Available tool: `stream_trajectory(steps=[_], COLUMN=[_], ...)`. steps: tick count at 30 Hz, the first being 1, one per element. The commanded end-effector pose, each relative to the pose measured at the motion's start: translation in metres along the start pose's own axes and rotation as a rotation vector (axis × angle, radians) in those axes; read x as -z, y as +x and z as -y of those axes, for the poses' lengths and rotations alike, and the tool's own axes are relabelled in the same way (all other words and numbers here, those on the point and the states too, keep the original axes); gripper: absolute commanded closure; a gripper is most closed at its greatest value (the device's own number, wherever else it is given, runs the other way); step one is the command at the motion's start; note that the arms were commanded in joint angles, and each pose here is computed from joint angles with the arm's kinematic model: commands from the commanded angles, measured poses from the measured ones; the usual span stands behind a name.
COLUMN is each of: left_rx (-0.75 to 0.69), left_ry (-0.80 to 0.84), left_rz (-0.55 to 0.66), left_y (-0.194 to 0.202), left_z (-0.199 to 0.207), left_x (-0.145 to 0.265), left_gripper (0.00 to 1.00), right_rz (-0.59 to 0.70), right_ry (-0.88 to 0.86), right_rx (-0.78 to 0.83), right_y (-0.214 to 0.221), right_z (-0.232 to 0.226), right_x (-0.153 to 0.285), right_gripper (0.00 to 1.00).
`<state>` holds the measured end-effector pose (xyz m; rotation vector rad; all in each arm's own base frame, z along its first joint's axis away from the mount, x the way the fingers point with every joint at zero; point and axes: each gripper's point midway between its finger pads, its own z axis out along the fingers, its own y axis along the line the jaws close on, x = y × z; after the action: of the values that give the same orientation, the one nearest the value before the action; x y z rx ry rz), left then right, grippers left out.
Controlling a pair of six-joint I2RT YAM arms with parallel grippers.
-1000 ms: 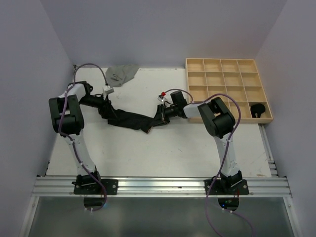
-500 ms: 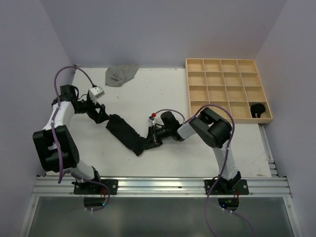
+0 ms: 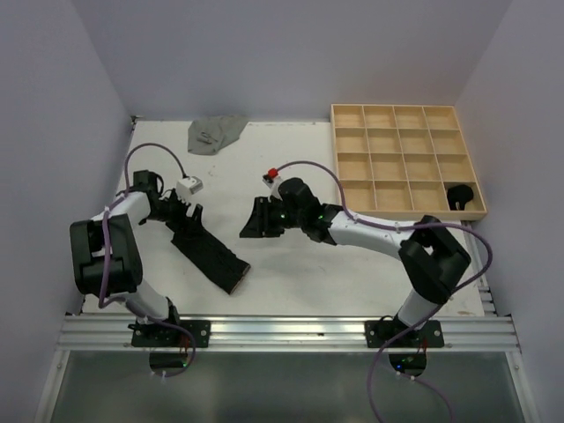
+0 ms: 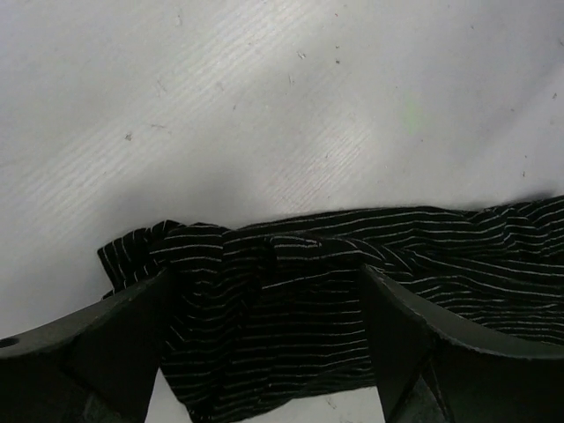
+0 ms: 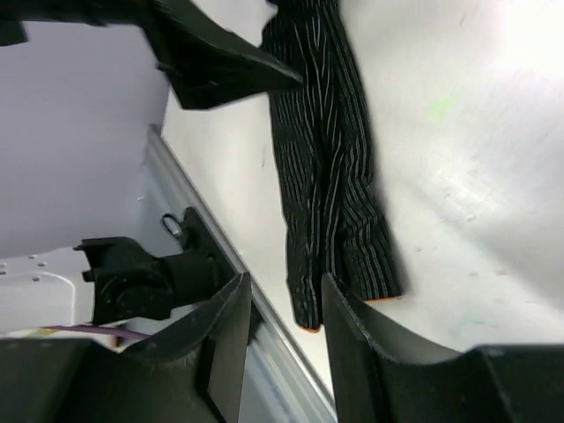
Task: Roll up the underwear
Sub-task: Fold the underwear
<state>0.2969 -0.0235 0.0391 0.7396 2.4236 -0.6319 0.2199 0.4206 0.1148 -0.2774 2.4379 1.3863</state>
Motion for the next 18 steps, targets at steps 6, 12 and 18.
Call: stream_trajectory(steps=[6,12,18], left_rx=[-0.060,-0.212,-0.373], left_ry=[0.049,0.103,0.031], left_rz=[-0.047,0.026,0.169], left_y=[-0.041,-0.129,-0.241], left_z=[-0.015,-0.019,-0.011], left_x=[-0.063,-0.104,-0.089], left_gripper=[0.23,0.04,0.00], right_rz=[0.076,0.245,0.284], right_ry=[0.342,0.358,0.453], right_rx=[0.240,0.340,0.462], right_y=[-0.029,-0.050,-0.068], right_z=[0.043,0.027,0.020], right_x=[0.068,0.110,0.136], right_gripper=[0.63,0.69,0.71])
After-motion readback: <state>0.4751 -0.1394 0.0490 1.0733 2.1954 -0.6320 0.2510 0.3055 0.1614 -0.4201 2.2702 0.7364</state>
